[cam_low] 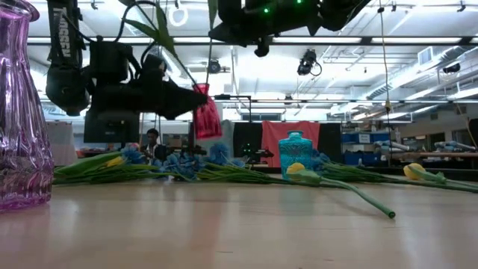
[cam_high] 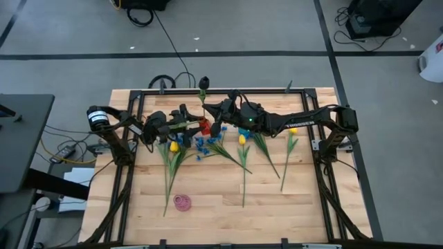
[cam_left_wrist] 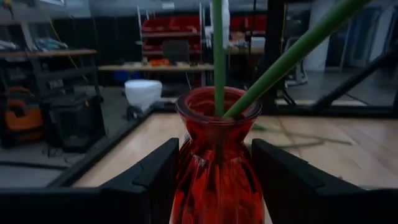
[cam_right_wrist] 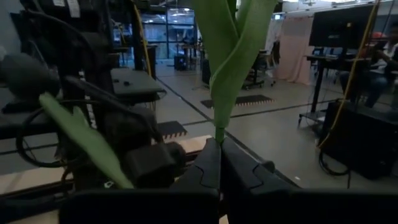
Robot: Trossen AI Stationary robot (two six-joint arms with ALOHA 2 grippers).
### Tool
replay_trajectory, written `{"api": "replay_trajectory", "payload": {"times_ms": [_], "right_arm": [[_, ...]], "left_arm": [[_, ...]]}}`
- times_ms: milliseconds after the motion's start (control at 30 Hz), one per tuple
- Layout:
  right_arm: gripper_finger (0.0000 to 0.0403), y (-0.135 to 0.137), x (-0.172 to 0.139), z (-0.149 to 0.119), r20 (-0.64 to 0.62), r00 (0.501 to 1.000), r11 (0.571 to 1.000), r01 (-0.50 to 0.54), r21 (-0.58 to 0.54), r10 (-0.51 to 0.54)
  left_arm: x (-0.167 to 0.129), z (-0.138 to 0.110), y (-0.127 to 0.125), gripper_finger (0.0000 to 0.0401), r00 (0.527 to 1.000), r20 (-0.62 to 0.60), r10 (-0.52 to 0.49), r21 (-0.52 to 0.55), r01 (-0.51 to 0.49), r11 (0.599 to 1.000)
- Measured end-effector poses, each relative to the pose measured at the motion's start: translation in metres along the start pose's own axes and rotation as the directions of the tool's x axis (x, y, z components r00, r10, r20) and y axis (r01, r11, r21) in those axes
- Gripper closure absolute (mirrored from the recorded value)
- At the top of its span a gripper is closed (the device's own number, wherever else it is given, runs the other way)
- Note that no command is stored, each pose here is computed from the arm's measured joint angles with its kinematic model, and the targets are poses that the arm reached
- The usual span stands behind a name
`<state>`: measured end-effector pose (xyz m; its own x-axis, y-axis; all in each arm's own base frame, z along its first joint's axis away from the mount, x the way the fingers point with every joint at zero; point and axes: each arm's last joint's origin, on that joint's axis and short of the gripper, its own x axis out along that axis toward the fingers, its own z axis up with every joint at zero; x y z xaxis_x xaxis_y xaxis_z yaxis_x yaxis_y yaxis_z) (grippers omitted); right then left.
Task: Sort flowers into vase by color
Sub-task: Put the right black tulip into the red vase, then put the black tulip into the red vase
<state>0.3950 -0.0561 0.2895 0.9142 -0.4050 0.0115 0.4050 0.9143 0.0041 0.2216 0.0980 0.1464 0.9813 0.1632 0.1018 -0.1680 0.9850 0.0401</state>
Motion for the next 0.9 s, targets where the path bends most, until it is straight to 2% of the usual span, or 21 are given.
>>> {"api": "replay_trajectory", "payload": {"times_ms": [133,367,467,667,900], "right_arm": [[0.0394,0.001,0.000,-0.001,-0.012,0.999,1.000,-0.030,-0.003,0.030],[0.0383,-0.003,0.001,-0.006,-0.055,0.995,0.996,-0.084,0.024,0.085],[0.0357,-0.005,0.002,-0.009,-0.088,0.992,0.996,-0.083,0.041,0.086],[0.0279,-0.005,0.001,-0.013,-0.132,0.987,0.995,-0.083,0.049,0.089],[0.0208,-0.013,-0.008,-0.015,-0.279,0.956,0.994,-0.065,0.089,0.087]], "left_arm": [[0.000,0.004,0.000,0.0199,0.999,0.041,0.004,0.010,-0.004,1.000],[0.008,0.007,0.002,0.0199,0.999,0.047,0.003,-0.007,-0.003,1.000],[0.010,0.009,0.003,0.0199,0.998,0.059,0.003,-0.005,-0.002,1.000],[0.010,0.009,0.004,0.0199,0.998,0.058,0.007,-0.030,-0.006,1.000],[0.005,0.009,0.019,0.0199,0.996,0.055,0.066,-0.048,-0.064,0.997]]}}
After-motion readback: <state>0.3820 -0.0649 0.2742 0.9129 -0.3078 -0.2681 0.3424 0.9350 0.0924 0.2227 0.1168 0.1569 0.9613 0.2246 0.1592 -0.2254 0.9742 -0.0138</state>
